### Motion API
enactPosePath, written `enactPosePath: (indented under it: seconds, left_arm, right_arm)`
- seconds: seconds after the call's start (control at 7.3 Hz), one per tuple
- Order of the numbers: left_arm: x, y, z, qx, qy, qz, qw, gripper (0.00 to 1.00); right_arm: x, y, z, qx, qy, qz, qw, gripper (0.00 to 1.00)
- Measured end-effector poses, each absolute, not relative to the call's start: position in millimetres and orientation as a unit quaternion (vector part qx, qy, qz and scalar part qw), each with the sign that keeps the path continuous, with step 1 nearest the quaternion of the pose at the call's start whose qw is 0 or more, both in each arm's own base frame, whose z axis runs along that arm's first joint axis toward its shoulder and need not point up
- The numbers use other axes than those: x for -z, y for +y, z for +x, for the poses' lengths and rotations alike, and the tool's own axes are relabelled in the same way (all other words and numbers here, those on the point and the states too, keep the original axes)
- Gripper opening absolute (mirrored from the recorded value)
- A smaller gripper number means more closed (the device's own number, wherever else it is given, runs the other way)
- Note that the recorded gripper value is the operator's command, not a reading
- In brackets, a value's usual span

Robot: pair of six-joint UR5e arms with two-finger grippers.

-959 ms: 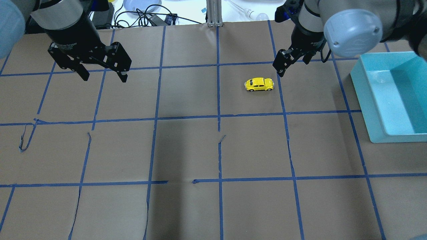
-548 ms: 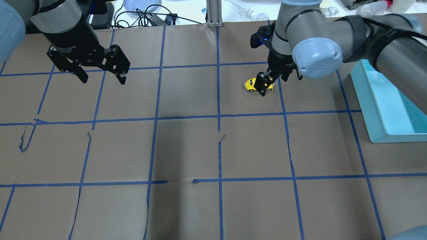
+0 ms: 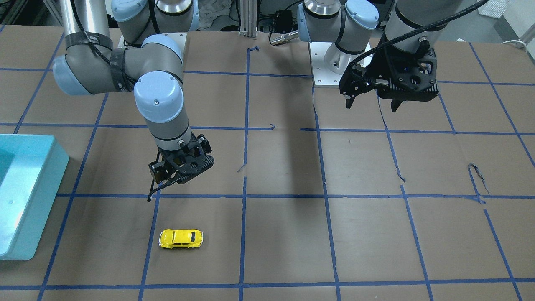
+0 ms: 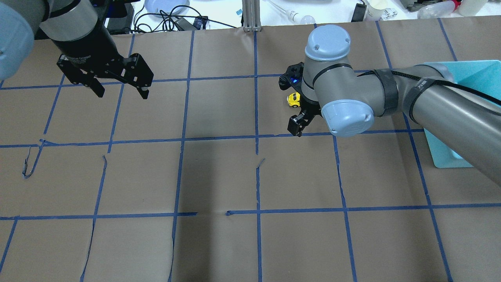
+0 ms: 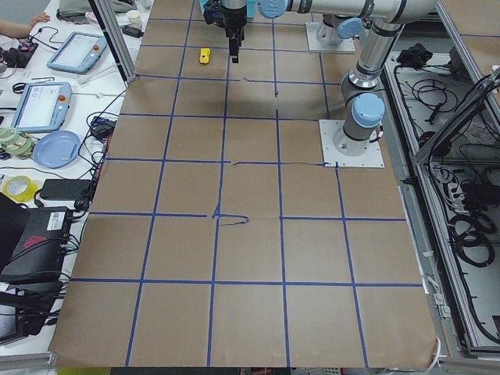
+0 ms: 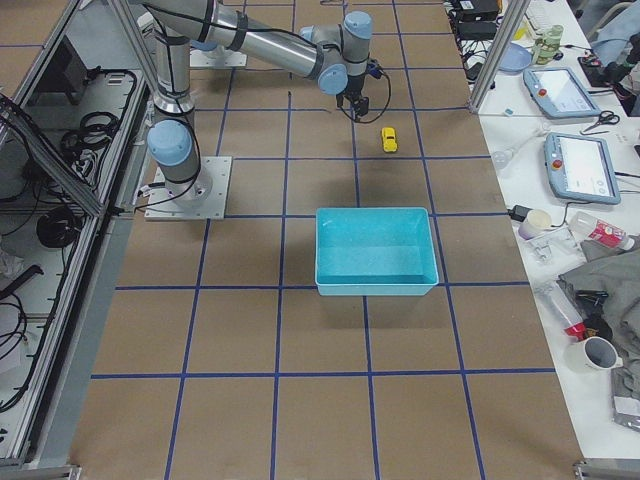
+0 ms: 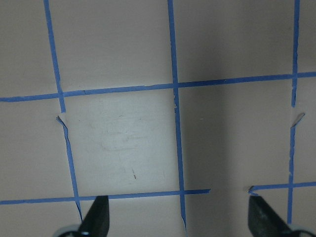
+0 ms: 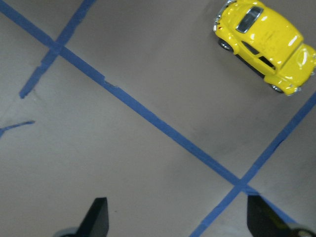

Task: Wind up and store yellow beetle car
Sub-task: 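Move the right gripper down over the yellow car, then close the right gripper on the yellow car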

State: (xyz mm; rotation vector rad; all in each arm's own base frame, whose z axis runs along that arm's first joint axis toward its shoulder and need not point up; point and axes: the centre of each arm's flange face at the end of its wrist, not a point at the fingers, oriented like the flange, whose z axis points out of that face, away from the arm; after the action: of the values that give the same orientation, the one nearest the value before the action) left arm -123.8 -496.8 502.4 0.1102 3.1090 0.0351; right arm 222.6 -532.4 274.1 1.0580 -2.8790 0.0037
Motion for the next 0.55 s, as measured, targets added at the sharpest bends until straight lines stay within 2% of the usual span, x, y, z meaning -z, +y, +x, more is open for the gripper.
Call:
enactPosePath:
  seconds: [0.55]
  left_arm:
    - [-499,-496,-125,-0.009,0.999,0.036,0.016,1.0]
  right_arm:
    - [-264,-591,219,-0.019,-0.772,0.628,0.095,1.0]
